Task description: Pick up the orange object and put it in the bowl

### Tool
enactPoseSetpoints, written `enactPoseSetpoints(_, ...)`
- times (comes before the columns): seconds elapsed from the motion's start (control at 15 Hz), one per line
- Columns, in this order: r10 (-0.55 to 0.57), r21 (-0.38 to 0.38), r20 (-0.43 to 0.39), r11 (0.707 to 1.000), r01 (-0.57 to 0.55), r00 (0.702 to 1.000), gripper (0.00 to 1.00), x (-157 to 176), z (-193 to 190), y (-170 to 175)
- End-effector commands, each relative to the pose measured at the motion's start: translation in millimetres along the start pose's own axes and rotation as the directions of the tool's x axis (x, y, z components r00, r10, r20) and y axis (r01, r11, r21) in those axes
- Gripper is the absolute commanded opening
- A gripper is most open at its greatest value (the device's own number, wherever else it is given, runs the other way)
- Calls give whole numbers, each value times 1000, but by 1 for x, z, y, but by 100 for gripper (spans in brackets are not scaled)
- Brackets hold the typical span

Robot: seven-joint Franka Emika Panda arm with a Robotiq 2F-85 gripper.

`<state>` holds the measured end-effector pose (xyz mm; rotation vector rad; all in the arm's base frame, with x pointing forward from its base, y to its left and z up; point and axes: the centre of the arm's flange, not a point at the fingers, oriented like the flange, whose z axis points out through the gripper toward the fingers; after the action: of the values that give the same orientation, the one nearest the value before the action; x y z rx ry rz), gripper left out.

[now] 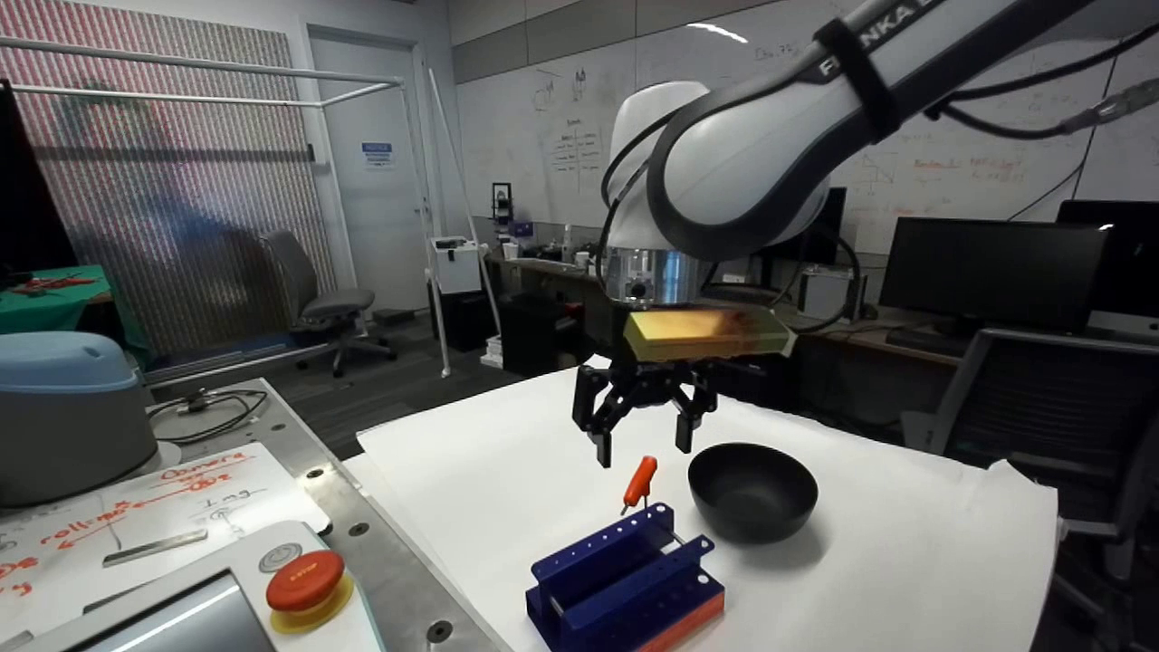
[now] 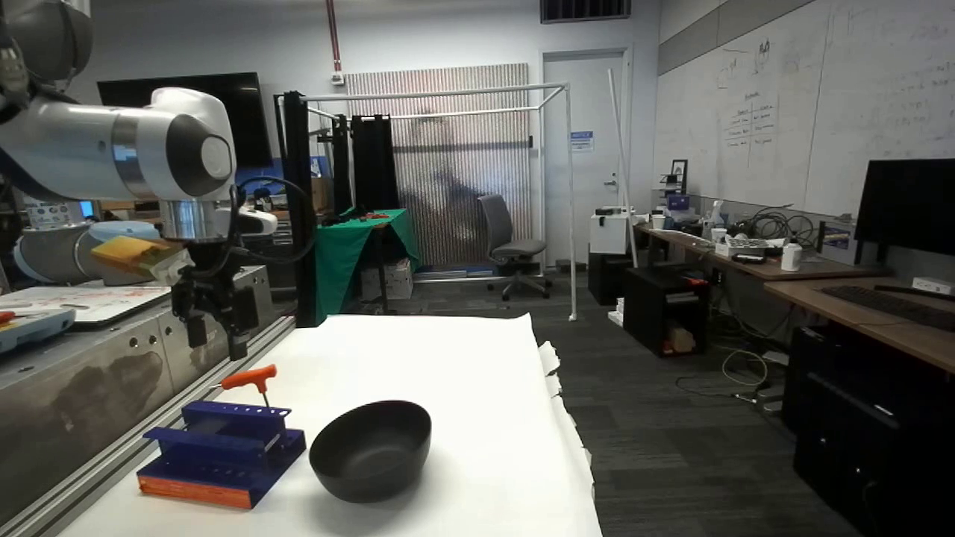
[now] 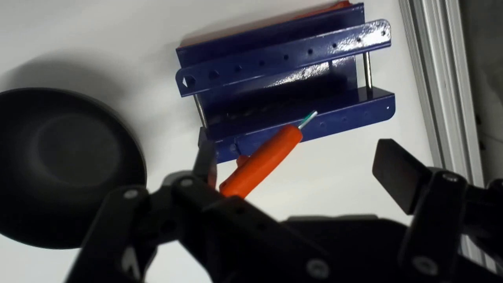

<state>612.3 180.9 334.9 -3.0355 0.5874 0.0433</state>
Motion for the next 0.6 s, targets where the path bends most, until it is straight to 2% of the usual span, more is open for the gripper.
enactPoseSetpoints(0.0,84,-11,-29,996,-85,996,100,35,13,-22)
enactPoseSetpoints(0.13,118,-15,-24,993,-118,993,100,43,23,-19)
enactPoseSetpoints(0.2,135,-19,-24,991,-135,991,75,47,28,-17)
enactPoseSetpoints(0.27,145,-25,-16,989,-145,989,74,49,33,-16)
enactPoseSetpoints(0.53,182,-42,8,982,-182,983,42,53,44,-12)
